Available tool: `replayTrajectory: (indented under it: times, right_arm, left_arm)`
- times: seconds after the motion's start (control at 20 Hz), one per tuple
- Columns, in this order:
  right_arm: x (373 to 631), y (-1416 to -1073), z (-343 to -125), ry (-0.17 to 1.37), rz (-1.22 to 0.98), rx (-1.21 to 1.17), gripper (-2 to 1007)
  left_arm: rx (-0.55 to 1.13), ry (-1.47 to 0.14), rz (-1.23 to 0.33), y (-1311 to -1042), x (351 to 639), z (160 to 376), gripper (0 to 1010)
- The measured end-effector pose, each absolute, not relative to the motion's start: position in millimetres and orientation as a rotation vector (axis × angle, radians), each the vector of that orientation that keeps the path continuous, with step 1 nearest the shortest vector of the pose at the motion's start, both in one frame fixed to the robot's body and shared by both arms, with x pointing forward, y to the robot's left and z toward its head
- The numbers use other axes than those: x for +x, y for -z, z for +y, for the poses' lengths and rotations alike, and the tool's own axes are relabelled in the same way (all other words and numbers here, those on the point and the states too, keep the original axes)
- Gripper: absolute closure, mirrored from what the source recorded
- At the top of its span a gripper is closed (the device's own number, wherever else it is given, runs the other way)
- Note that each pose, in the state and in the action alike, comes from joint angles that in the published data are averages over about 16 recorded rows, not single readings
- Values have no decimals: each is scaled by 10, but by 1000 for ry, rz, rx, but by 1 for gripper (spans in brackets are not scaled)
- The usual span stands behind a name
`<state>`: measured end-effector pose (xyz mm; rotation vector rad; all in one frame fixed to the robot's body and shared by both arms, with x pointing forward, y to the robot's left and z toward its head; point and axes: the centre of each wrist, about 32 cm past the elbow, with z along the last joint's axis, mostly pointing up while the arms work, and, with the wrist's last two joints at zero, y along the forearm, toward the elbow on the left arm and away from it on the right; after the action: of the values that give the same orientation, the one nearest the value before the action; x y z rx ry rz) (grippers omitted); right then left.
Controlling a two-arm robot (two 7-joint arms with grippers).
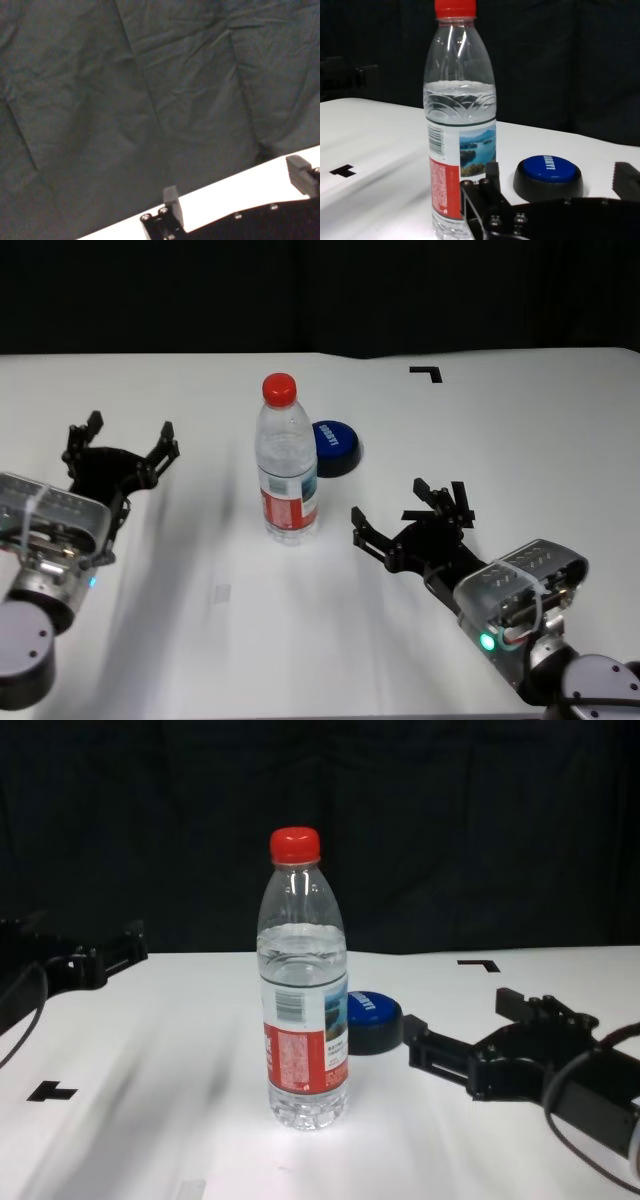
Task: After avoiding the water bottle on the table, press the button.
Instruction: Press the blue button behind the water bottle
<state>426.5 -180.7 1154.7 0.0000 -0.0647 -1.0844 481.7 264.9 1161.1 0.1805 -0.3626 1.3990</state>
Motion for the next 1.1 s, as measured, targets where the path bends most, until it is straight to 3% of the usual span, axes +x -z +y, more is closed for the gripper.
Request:
replayTrajectory:
  times: [1.1]
  right_arm:
    - [4265,-11547,-1807,1084,-65,0,2]
  left_arm:
    - [191,-1398,-337,-11554,4550,2598,7]
